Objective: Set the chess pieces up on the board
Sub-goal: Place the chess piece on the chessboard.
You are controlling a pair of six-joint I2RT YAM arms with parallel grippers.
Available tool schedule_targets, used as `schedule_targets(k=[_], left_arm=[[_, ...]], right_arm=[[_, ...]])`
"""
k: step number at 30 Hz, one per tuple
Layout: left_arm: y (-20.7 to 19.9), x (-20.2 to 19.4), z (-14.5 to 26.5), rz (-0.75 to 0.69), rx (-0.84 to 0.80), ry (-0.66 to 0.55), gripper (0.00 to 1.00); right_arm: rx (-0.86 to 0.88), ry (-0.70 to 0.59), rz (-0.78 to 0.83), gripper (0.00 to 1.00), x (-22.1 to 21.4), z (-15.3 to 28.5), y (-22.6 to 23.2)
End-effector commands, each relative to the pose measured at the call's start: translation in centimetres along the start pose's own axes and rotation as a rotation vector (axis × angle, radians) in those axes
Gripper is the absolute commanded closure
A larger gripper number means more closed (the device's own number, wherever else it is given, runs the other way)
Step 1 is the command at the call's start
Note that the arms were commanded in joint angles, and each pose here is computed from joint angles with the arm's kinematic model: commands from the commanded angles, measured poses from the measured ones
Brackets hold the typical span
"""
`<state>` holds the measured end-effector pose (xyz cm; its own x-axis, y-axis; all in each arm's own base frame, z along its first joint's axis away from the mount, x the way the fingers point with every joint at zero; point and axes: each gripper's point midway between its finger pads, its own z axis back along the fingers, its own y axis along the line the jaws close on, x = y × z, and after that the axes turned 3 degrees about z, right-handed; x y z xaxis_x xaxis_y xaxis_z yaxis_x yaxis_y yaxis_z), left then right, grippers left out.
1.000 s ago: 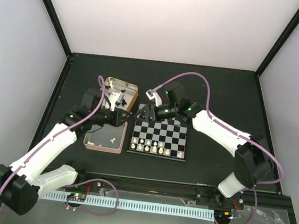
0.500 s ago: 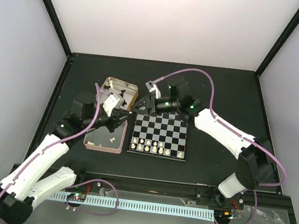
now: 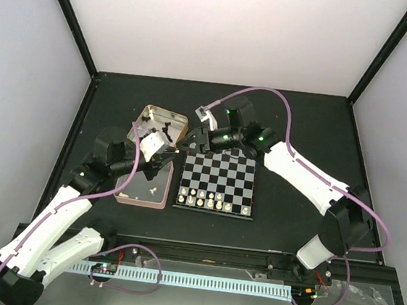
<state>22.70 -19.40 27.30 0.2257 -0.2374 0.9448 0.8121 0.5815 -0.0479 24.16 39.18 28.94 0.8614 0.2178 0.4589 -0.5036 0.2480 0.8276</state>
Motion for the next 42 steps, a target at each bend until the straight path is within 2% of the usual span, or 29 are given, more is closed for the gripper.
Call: schedule_targets(k=[1,9,19,22,24,26,31,36,39,42], left_arm=[[-0.4,1.5,0.3,-0.097,-0.009,-0.047,0.90],[-0.2,1.8,0.3,-0.120,-0.002,-0.054,0.90],[0.0,2.1,0.2,-0.129,0.009,-0.062,0.90],[0.0,2.1,0.2,-0.129,0.009,-0.063,0.88],[0.1,2.0,0.2,-0.126,0.012,-0.062,0.80],[0.4,2.0,0.2,-0.106,0.031,-0.059,0.62],[1.3,1.5,0.5,-0.028,0.088,-0.042,0.29],[2.6,1.1,1.0,0.099,0.177,-0.055,0.12],[5.3,0.6,2.2,0.226,0.349,-0.080,0.03],[7.1,-0.4,3.1,0.333,0.470,-0.094,0.01]], right_arm=[[-0.019,0.075,0.045,0.59,-1.1,-0.8,0.3],[-0.019,0.111,0.019,0.77,-1.4,-1.6,-0.2],[0.019,0.163,-0.021,0.89,-2.4,-2.2,0.0],[0.002,0.164,-0.032,0.97,-2.4,-2.3,-0.4],[-0.016,0.151,-0.034,0.99,-2.2,-2.4,-0.7],[-0.055,0.116,-0.026,0.99,-1.5,-2.3,-1.2],[-0.258,0.006,-0.010,0.99,0.1,-0.6,-4.2],[-0.575,-0.013,0.015,0.99,-1.0,2.6,-10.1],[-0.755,0.032,0.020,0.99,-3.0,4.3,-13.8],[-0.874,0.102,0.003,0.99,-5.6,5.6,-16.5]])
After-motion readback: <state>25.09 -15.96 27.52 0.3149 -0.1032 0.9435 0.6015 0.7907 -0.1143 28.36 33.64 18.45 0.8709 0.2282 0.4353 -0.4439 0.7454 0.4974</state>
